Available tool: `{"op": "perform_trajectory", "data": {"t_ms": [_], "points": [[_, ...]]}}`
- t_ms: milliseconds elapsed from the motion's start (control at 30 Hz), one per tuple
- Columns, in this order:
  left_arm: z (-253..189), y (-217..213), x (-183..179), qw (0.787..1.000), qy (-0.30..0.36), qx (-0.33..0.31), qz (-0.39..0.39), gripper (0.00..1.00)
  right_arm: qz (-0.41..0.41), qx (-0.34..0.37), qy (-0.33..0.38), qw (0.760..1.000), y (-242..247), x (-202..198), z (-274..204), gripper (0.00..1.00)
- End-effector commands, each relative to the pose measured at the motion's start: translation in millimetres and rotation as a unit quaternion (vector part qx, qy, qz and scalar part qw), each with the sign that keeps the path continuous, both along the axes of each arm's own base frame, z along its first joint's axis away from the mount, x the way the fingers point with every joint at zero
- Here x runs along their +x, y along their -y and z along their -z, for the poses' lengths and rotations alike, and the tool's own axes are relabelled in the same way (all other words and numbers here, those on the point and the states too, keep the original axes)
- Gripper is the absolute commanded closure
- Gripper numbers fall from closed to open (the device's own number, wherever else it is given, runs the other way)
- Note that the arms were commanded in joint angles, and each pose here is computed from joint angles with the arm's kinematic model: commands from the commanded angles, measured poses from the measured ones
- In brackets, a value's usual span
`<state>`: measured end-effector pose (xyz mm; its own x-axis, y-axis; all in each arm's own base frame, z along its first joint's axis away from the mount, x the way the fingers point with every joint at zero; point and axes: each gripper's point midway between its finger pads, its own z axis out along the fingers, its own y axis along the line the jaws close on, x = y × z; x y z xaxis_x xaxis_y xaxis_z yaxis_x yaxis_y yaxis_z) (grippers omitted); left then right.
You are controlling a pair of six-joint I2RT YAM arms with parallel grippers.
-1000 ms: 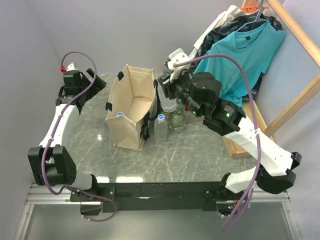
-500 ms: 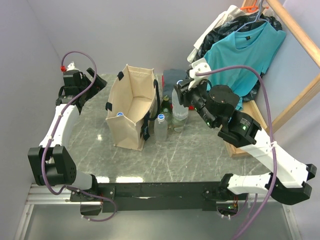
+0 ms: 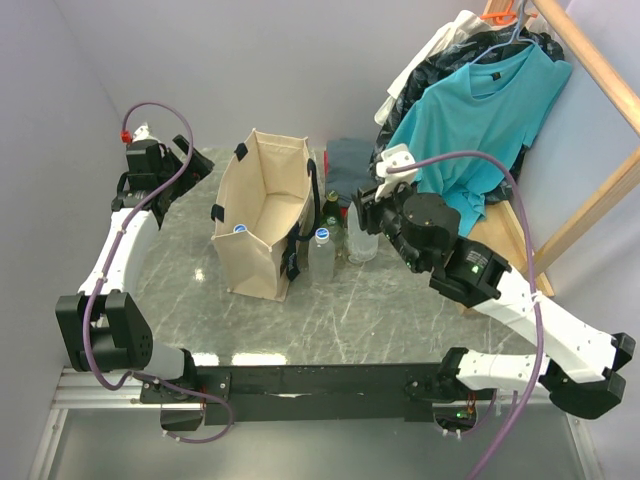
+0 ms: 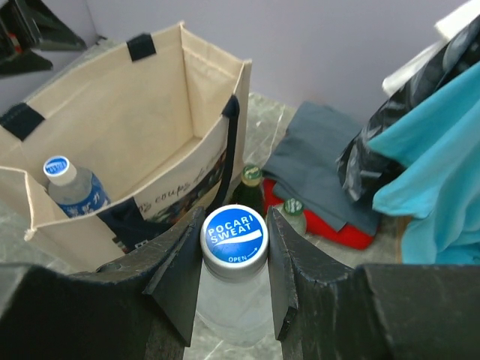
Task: Take the beverage out of the canvas bag
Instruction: Place the drink at the center of the board.
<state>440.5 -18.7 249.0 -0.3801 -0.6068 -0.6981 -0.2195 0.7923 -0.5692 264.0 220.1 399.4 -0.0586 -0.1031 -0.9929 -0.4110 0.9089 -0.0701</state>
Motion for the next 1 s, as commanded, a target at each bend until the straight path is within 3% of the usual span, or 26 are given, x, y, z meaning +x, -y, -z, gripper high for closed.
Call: {"op": "perform_trajectory", "data": {"t_ms": [0, 567, 967], "points": [[-18.8, 2.4, -1.5, 0.999, 0.033, -0.007, 0.004, 0.04, 0.024, 0.131, 0.068, 0.989, 19.5, -3.4, -59.3, 1.0], [-14.8, -0.6, -1.6, 1.0, 0.028, -0.002, -0.001, 0.04, 0.052, 0.156, 0.023, 0.986, 23.8, 21.9, 10.0, 1.0], [-13.3, 1.8, -0.9, 1.0, 0.027, -0.006, 0.003, 0.04, 0.024, 0.143, 0.008, 0.989, 9.6, 23.1, 48.3, 1.0]]}}
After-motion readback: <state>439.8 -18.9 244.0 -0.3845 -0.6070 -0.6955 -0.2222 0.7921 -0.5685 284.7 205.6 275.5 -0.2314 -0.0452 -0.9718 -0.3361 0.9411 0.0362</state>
